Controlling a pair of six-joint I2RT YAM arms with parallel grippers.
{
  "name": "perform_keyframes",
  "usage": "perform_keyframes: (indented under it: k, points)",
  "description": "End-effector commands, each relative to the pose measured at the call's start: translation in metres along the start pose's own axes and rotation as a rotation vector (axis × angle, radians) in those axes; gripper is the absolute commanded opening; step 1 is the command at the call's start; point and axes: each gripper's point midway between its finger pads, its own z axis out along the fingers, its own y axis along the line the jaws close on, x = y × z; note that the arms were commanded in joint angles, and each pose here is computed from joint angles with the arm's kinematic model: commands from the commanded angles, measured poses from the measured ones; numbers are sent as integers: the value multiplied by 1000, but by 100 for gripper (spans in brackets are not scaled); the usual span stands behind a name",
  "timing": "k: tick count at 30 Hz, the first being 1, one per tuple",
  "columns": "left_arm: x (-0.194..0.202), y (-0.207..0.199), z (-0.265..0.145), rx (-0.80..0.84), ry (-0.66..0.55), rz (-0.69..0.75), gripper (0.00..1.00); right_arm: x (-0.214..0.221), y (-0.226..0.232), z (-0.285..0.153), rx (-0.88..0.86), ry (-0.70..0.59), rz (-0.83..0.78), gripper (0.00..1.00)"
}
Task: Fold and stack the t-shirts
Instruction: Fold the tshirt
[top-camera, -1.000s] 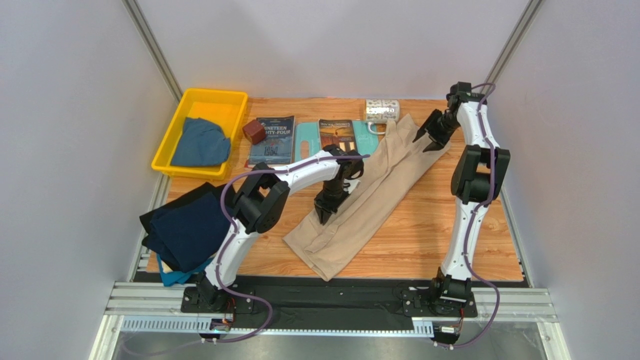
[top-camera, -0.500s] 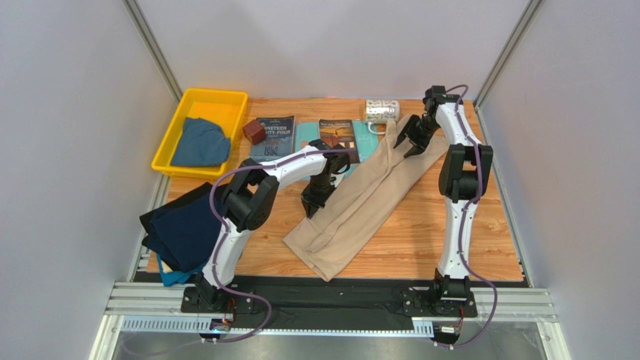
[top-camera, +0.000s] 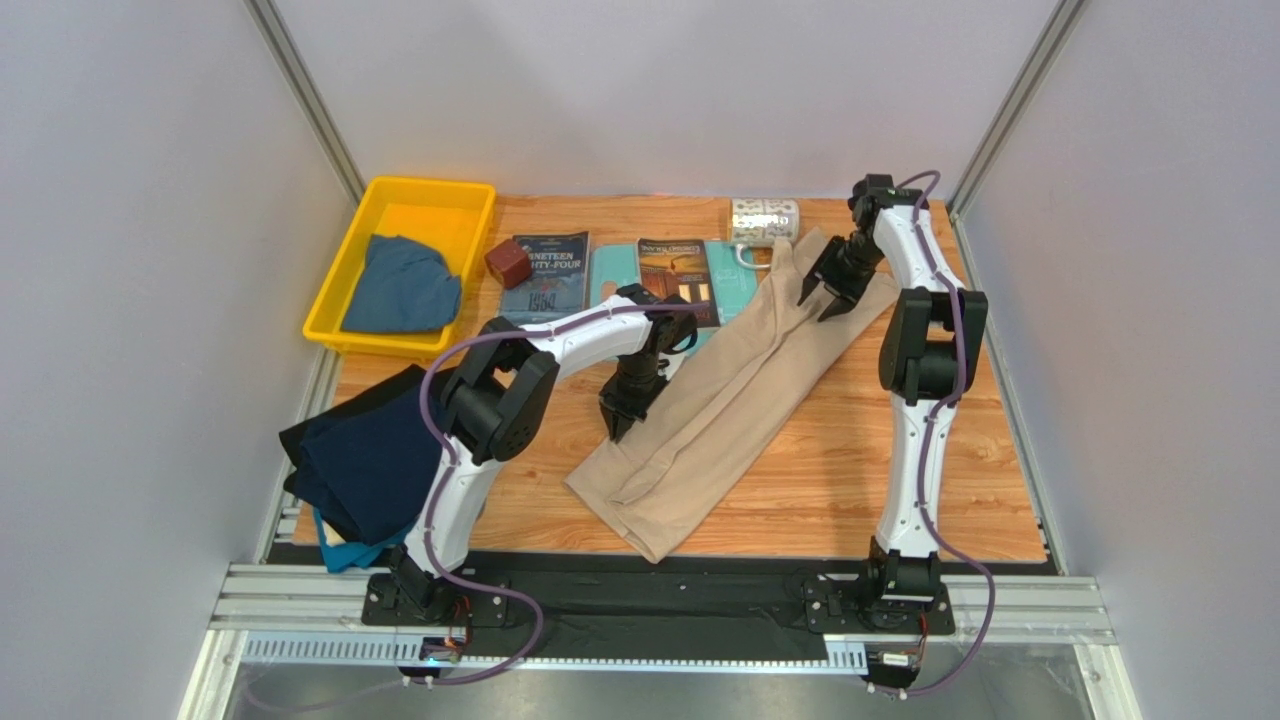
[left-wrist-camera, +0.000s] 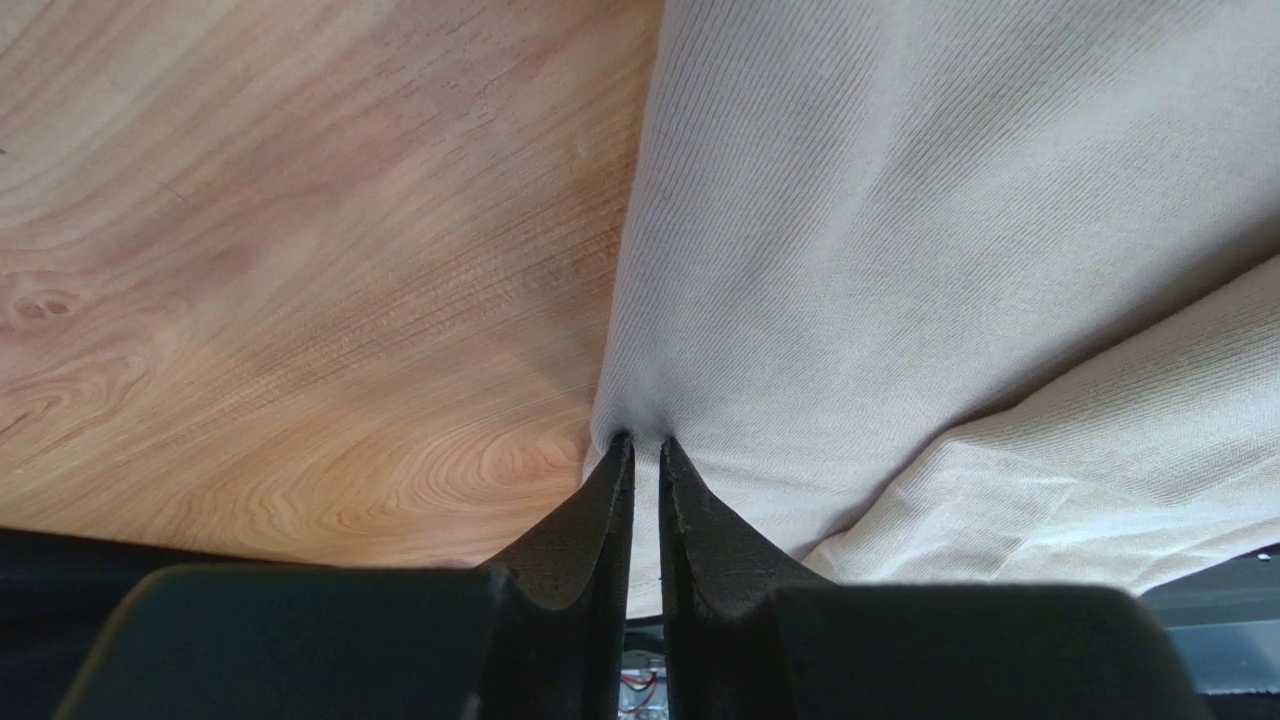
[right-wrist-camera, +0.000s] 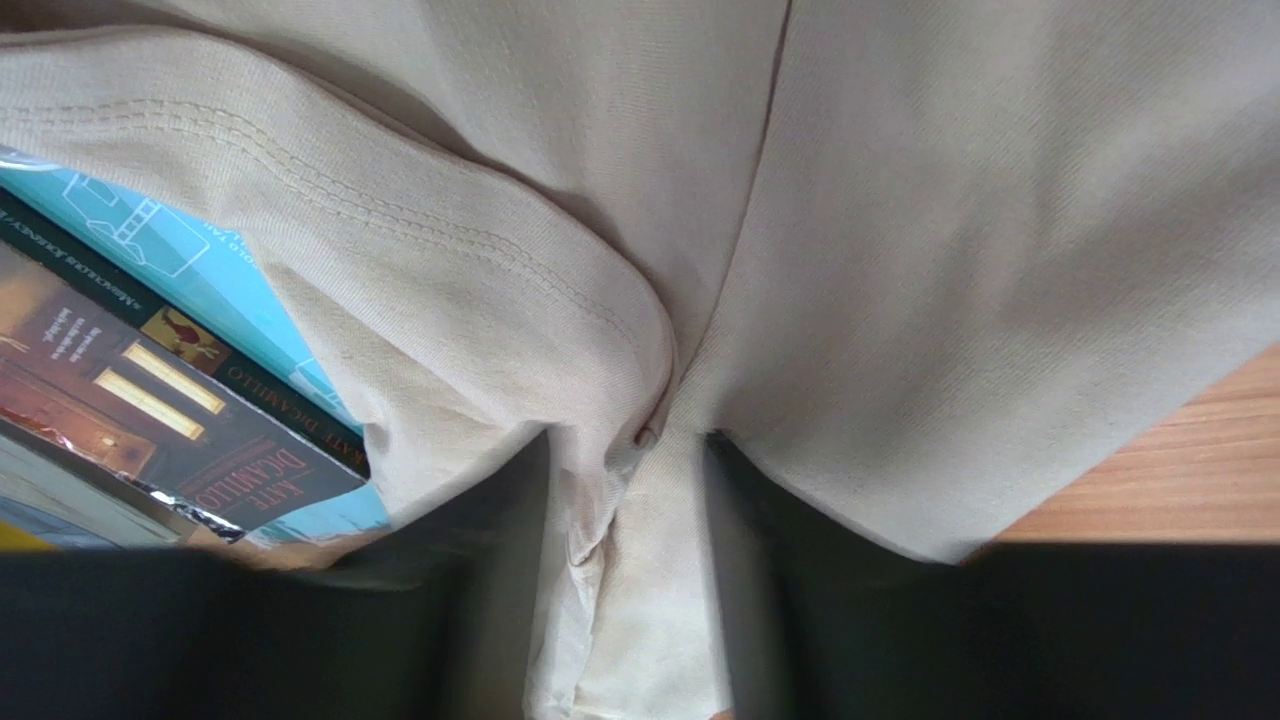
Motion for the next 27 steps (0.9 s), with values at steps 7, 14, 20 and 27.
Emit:
perform_keyframes:
  k: [7,14,20,27]
  points:
    - [0,1,-16,9,-48,-3,17,2,-12,-14,61,-20,-14,0]
    - [-4,2,-14,16,-47,-12,17,29,-29,-42,102,-21,-25,0]
    - [-7,8,-12,11,-44,-31,16,49,-39,-40,115,18,-9,0]
    - [-5,15,-10,-14,-31,-50,17,51,-41,-39,157,9,-15,4]
